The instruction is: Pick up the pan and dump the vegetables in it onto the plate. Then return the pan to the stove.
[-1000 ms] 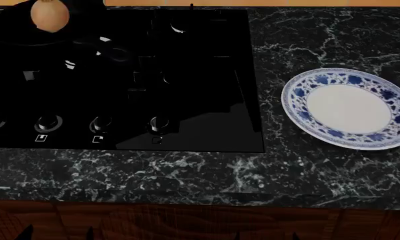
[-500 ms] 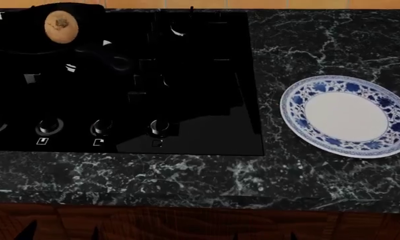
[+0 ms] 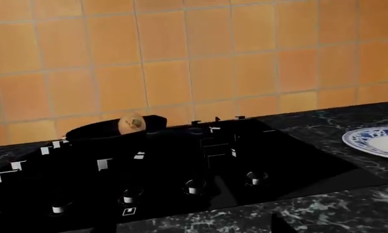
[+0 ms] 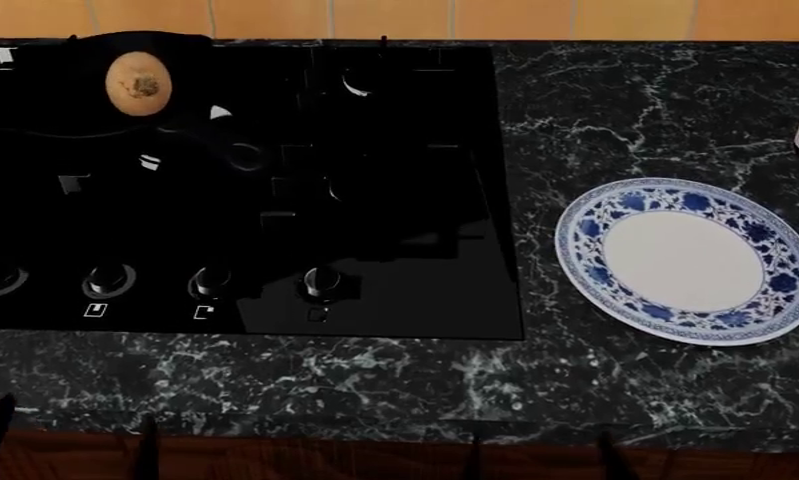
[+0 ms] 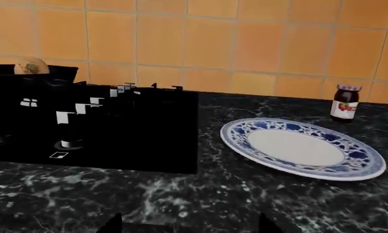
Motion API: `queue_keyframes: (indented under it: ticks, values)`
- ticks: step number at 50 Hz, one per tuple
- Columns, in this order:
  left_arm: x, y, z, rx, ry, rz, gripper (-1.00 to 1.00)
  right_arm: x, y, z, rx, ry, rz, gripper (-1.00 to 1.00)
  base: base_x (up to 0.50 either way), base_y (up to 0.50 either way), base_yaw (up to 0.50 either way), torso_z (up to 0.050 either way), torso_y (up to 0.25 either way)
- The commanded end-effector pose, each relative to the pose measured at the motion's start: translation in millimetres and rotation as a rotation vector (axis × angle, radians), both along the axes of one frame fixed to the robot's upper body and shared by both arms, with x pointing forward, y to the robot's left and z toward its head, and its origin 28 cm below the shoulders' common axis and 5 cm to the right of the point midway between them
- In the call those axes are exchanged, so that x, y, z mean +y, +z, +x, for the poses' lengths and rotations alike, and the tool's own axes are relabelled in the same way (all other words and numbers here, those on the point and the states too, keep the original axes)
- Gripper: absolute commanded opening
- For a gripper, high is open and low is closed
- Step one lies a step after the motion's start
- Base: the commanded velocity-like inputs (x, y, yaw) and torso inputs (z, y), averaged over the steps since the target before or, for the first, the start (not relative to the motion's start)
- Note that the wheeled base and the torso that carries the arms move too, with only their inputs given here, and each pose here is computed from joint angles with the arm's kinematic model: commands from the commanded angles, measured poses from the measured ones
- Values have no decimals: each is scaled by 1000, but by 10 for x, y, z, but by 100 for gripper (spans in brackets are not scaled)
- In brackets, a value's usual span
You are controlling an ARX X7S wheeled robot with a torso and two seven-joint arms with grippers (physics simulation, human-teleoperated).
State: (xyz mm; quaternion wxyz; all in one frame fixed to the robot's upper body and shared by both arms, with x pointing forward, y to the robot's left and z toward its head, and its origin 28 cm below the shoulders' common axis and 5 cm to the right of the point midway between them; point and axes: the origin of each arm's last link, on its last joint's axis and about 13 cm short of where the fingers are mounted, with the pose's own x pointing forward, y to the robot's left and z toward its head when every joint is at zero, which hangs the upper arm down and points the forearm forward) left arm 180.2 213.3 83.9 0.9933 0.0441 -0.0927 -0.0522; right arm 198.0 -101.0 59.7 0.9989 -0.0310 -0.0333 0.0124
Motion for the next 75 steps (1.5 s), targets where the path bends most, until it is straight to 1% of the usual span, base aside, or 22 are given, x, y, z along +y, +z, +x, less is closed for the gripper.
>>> queue_keyframes:
  ticks: [1, 5, 7, 8, 11, 12, 13, 14, 30, 34, 37, 39, 43, 44, 46, 54, 75]
  values:
    - [56, 442, -186, -55, -31, 61, 100, -46, 439, -158, -47, 25, -71, 100, 0, 0, 0, 49, 59]
    - [72, 562, -209, -67, -44, 66, 100, -87, 585, -179, -70, 17, -96, 100, 0, 0, 0, 50, 58]
    - [76, 621, -222, -73, -48, 79, 100, -108, 674, -177, -79, 12, -125, 100, 0, 0, 0, 49, 58]
    - [87, 720, -243, -86, -56, 90, 100, -154, 830, -166, -97, 4, -147, 100, 0, 0, 0, 50, 57]
    - [110, 829, -241, -101, -55, 99, 100, -158, 946, -163, -108, 7, -164, 100, 0, 129, 0, 49, 58]
    - [233, 1011, -188, -182, 6, 118, 100, -96, 1213, -206, -192, 40, -208, 100, 8, 500, 0, 49, 59]
    - [213, 1037, -210, -176, -17, 103, 100, -97, 1204, -210, -156, 34, -214, 100, 8, 500, 0, 50, 59]
    - [194, 1050, -235, -165, -37, 90, 100, -96, 1208, -212, -156, 35, -213, 100, 12, 500, 0, 49, 59]
    - [192, 1064, -270, -168, -34, 85, 100, -82, 1231, -212, -156, 42, -222, 100, 10, 500, 0, 49, 58]
    - [193, 1063, -274, -169, -35, 85, 100, -83, 1245, -210, -164, 45, -210, 100, 10, 500, 0, 49, 57]
    - [197, 1087, -281, -174, -34, 86, 100, -101, 1319, -204, -190, 46, -196, 100, 4, 96, 0, 49, 58]
    - [198, 1117, -282, -179, -35, 89, 100, -111, 1415, -230, -210, 38, -211, 100, 0, 0, 0, 49, 57]
    - [191, 1168, -294, -187, -46, 90, 100, -111, 1579, -266, -224, 18, -270, 100, 0, 0, 0, 50, 59]
    - [191, 1174, -298, -189, -47, 91, 100, -100, 1640, -277, -237, 20, -292, 100, 379, 0, 0, 49, 61]
    - [190, 1175, -301, -189, -47, 91, 100, -76, 1686, -297, -241, 25, -307, 100, 453, 0, 0, 50, 59]
    - [208, 1190, -305, -197, -45, 85, 100, -23, 1791, -313, -256, 39, -343, 100, 468, 0, 0, 50, 59]
    - [206, 1168, -307, -193, -45, 82, 100, -25, 1762, -306, -243, 68, -323, 100, 470, 0, 0, 50, 58]
